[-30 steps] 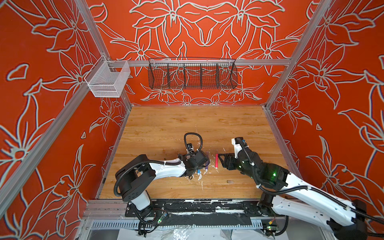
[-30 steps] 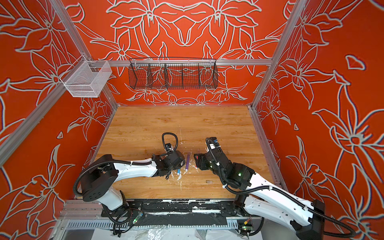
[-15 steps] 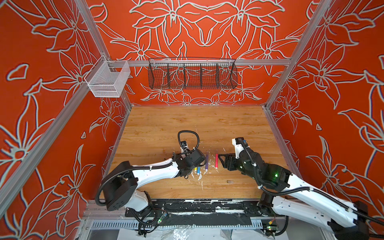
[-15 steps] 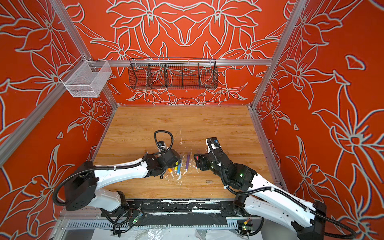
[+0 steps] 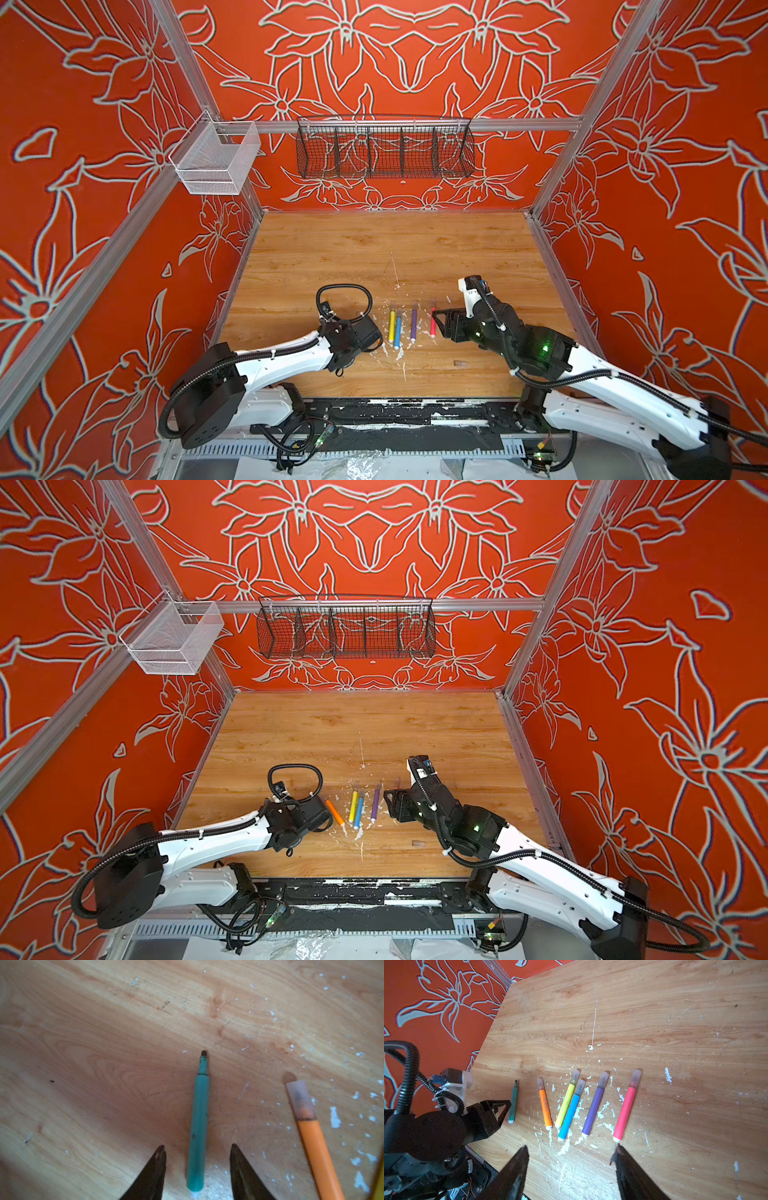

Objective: Insert the pens into the pen caps
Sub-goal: 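Close the left gripper on the green marker lying on the table, then lift the green marker upright with the left gripper while the right approaches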

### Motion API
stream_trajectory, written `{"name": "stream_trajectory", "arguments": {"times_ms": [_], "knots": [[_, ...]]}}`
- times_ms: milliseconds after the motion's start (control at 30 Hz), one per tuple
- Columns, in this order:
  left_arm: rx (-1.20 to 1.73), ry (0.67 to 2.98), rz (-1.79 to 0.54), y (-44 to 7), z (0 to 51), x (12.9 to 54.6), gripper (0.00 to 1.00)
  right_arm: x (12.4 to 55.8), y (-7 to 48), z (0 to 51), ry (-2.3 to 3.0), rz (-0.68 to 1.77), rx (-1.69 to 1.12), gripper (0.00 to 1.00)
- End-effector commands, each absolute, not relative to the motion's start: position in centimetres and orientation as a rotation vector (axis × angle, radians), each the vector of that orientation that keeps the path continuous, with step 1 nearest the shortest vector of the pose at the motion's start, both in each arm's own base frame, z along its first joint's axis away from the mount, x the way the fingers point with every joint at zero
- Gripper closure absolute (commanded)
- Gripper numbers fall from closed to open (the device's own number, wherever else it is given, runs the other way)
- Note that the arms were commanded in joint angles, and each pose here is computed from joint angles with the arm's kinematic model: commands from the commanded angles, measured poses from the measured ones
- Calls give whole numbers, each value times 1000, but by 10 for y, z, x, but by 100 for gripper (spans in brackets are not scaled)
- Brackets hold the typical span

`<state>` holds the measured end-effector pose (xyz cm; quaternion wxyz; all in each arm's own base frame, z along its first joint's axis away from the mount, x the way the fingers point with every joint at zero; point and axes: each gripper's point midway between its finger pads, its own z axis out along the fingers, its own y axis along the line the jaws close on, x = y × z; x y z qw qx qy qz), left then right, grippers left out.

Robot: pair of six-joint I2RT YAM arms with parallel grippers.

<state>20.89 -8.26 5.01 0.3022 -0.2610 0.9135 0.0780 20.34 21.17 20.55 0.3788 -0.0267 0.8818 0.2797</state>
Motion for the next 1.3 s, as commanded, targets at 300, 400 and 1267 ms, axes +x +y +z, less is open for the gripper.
{"name": "stream_trajectory", "arguments": {"times_ms": [300,400,1267], "knots": [[-762,2541,133,-88,-2,211,64,202,209,203,2257,716,-68,32],[-772,2559,139,-88,-6,207,76,202,209,203,2255,717,-68,33],[193,2169,-516,-224,182,210,100,225,342,235,2108,1445,-64,23]]}}
